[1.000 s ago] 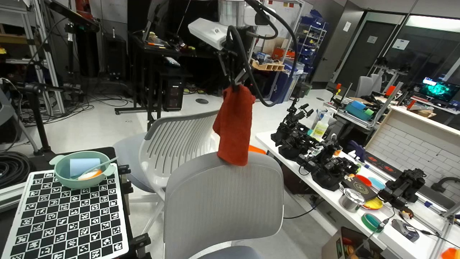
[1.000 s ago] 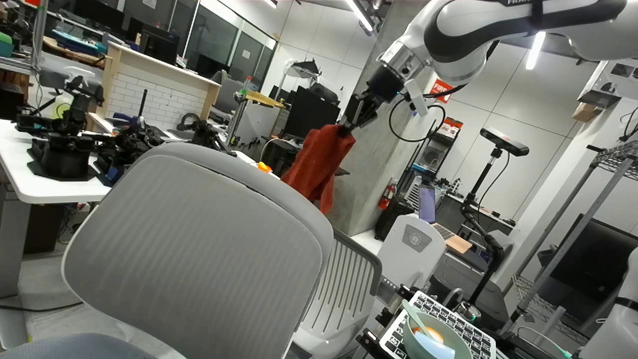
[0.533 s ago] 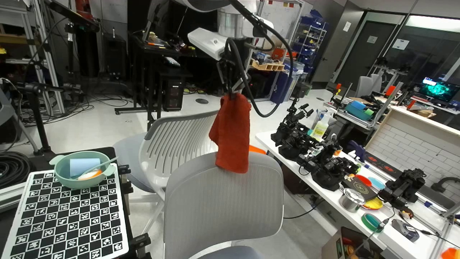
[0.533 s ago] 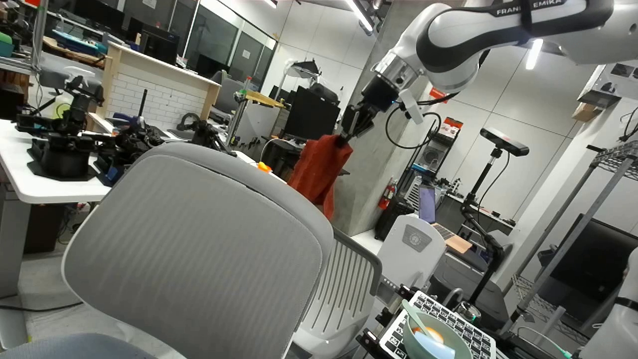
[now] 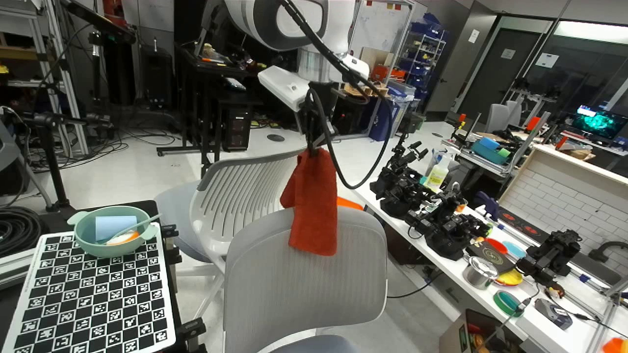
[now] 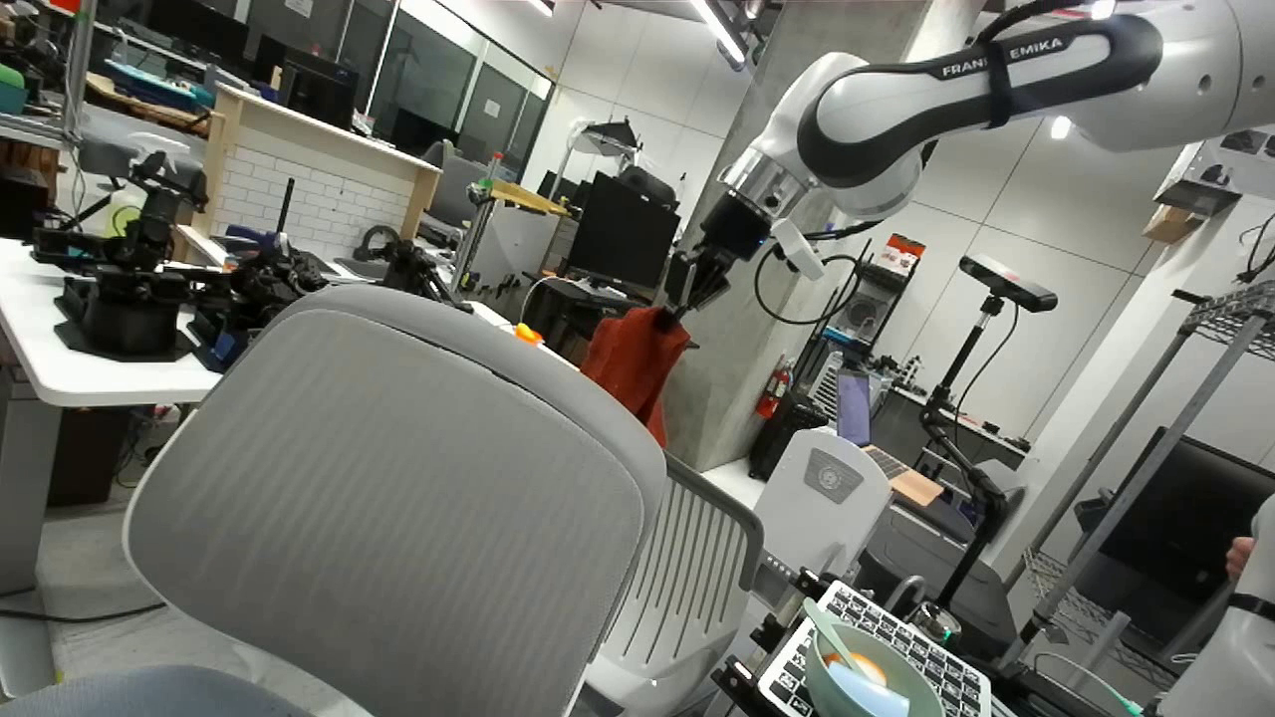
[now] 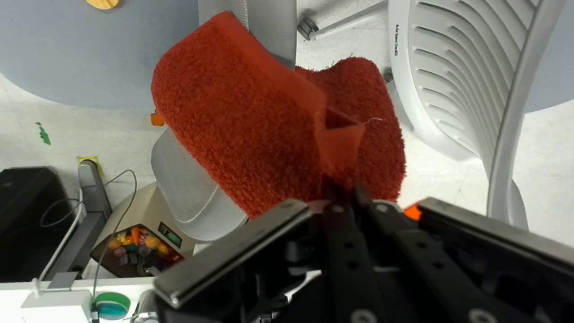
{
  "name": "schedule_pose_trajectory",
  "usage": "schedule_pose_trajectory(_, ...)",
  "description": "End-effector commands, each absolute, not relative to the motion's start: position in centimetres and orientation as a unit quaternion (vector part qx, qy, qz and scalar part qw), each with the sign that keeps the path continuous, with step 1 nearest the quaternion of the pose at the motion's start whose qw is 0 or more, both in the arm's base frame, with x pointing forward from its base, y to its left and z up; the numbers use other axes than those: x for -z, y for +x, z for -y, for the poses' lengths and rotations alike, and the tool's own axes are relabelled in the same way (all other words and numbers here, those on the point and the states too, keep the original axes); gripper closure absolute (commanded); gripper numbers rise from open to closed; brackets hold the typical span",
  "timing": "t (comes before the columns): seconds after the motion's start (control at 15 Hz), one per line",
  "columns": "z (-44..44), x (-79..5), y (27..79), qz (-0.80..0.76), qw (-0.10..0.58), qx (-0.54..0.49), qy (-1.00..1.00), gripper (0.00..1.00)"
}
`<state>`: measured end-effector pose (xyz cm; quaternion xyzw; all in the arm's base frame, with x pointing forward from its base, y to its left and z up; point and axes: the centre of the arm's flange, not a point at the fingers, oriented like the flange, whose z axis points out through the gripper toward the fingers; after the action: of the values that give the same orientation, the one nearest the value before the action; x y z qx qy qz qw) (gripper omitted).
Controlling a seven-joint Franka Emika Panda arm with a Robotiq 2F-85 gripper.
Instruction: Shift the towel to the chair on the left, then back to the one on the right
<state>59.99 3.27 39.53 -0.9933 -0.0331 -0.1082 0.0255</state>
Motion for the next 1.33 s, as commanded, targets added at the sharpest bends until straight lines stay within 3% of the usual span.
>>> schedule_pose_trajectory(0.0,-2.4,-37.3,60.5,0.033,0.015,0.104,-0.994,0.99)
schedule_pose_trajectory(0.8,-1.9,-32.2,61.1,0.028,0.008,0.068,-0.997,0.99)
schedule_pose_trajectory(0.87,-1.8,-32.1,61.2,0.028,0.007,0.068,-0.997,0.95)
schedule_pose_trajectory(0.93,-1.8,-32.1,61.2,0.028,0.005,0.068,-0.997,0.70)
schedule_pose_trajectory(1.07,-1.7,-32.4,61.2,0.027,0.005,0.069,-0.997,0.66)
schedule_pose_trajectory(1.27,-1.6,-33.7,60.6,0.030,0.008,0.078,-0.996,0.43)
